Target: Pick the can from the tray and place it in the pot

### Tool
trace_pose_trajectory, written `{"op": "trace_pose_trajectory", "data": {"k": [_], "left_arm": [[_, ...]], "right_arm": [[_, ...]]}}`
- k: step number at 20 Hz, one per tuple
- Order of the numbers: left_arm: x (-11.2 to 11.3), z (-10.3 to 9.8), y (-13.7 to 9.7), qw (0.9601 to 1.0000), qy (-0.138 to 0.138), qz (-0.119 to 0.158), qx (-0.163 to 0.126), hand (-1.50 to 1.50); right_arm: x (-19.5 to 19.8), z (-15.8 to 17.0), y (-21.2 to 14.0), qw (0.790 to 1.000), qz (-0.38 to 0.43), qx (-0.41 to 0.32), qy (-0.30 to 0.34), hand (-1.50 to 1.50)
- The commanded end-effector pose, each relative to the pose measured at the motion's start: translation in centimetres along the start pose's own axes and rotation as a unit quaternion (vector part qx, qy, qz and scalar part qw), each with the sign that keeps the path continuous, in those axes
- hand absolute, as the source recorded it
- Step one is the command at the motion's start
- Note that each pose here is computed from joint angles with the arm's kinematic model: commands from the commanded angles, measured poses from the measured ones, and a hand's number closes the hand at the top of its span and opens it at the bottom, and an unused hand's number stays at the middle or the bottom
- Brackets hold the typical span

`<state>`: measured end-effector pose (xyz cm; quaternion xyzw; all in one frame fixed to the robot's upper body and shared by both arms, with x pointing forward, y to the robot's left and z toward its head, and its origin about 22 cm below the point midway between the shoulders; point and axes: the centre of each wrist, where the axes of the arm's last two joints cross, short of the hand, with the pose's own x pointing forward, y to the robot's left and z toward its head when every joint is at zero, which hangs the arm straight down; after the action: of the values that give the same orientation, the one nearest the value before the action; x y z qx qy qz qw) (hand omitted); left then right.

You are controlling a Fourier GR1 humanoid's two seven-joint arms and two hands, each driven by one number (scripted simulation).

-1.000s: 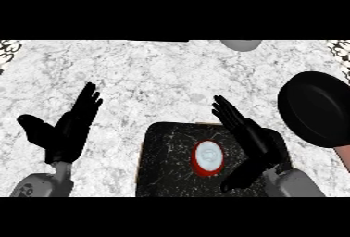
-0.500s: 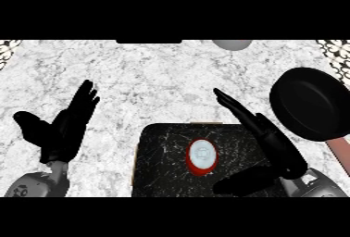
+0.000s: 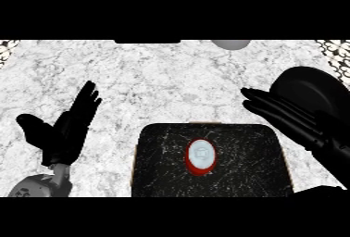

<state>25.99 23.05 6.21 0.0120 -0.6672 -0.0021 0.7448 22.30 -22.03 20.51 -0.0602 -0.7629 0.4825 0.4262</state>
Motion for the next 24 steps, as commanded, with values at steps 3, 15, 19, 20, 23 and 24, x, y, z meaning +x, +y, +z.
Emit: {"op": "trace_pose_trajectory", "data": {"k": [3,15,19,20,23,24], "left_arm": [[1.5,0.0,-1.0,0.9998,-0.010,0.008,-0.013,0.00],[0.1,-1.0,-1.4,0.9999,-0.007,0.000,-0.010,0.00],[-1.3,-0.1,-0.5,0.9999,-0.009,0.001,-0.007,0.00],[-0.9,-0.6,-0.8,1.0000,0.001,0.007,-0.005,0.00],[1.8,-0.3,-0.1,0.9999,-0.012,0.008,-0.004,0.00],[-0.7,-0.3,-0.9,0.9999,-0.004,0.000,-0.011,0.00]], "right_arm": [[3.5,-0.5,-2.9,0.991,0.070,0.092,0.074,-1.50],[6.8,-4.9,-0.6,0.969,0.071,0.152,0.183,-1.50],[6.4,-5.1,0.2,0.955,0.078,0.193,0.211,-1.50],[5.5,-5.1,0.9,0.954,0.090,0.191,0.213,-1.50],[4.6,-6.0,1.9,0.942,0.117,0.208,0.235,-1.50],[3.5,-5.2,1.8,0.941,0.124,0.203,0.241,-1.50]]}}
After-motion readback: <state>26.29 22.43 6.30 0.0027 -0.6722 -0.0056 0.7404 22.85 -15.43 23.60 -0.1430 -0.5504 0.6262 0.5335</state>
